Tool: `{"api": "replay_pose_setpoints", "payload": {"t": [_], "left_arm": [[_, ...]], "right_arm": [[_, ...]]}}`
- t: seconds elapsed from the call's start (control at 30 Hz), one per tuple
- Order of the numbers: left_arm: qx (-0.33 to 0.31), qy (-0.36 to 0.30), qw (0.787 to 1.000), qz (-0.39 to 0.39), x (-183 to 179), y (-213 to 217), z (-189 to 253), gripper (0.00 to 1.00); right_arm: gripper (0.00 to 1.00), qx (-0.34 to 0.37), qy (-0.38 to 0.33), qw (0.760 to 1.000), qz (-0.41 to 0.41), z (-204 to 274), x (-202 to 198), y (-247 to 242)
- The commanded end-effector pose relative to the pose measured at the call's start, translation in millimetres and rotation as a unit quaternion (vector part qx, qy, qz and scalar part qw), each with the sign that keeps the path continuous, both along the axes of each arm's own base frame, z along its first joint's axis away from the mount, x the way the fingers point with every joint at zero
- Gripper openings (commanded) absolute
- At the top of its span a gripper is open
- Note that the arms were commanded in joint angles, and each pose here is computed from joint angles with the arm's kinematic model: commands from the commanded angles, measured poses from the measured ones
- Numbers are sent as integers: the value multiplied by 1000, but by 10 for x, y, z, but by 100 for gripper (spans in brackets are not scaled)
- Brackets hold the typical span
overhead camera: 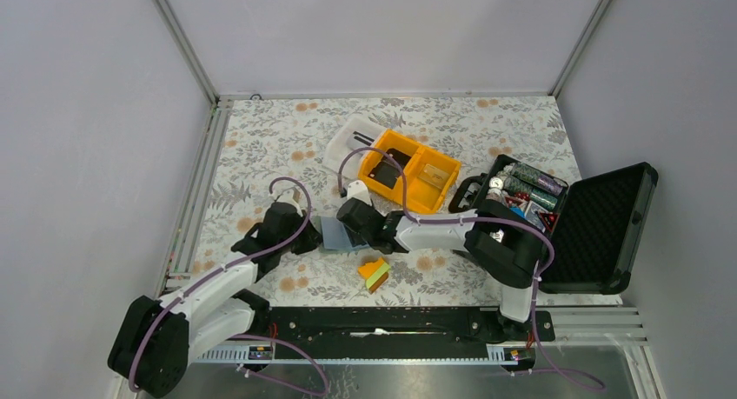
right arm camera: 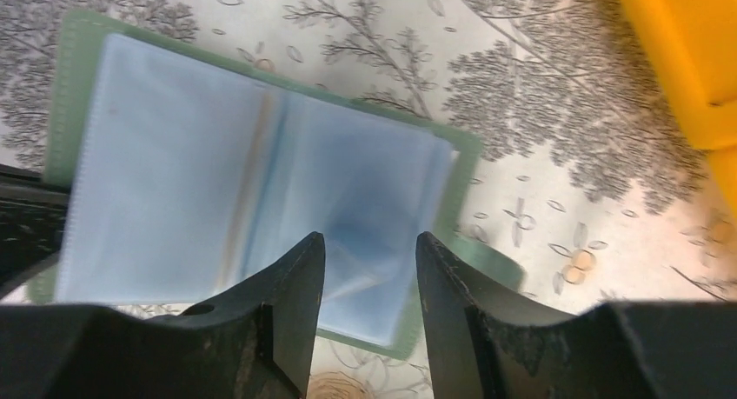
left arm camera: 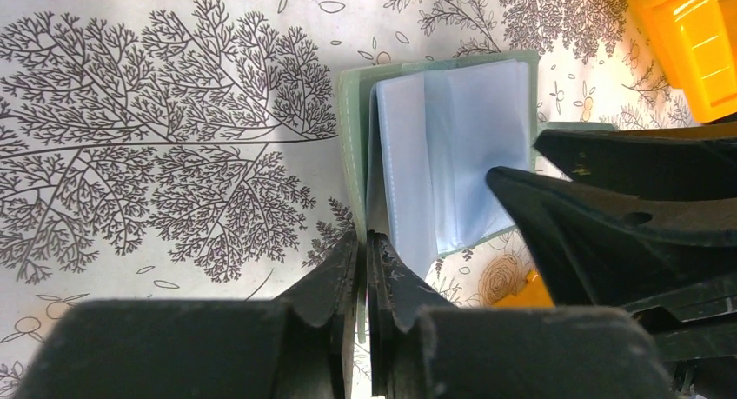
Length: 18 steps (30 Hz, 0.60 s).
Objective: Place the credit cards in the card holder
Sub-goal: Turn over the card slot in the card holder.
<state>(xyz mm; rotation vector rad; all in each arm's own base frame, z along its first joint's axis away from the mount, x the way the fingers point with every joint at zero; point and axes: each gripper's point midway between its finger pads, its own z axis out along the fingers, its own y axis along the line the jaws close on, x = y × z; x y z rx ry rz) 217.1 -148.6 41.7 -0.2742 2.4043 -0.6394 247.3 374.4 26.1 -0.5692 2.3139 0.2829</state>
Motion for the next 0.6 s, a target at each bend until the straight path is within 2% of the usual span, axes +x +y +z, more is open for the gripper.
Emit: {"api": "replay_pose_setpoints", "payload": {"t": [0.0,0.1,0.17,0.27,0.37,0.47,0.57], "left_arm": [[10,-15,1000,18,46,77,51,12],[25,-18,999,34,50,162,106,28],[35,-26,998,51,59,241,180,46],[51,-45,994,81,81,387,353,69],[59,-69,991,100,77,505,660,86],[42,-97,990,97,81,504,1039,98],[43,-129,987,84,94,524,1457,99]], "right_arm": [[51,-30,-47,998,-34,270,130,-265],[55,-29,-52,997,-40,361,141,-335],[61,-19,-53,998,-39,465,138,-365],[71,-4,-51,998,-32,657,118,-426],[80,-2,-49,999,-24,868,147,-565],[90,-8,-39,999,-15,975,235,-756],[91,-20,-45,999,-21,1038,413,-1016]]}}
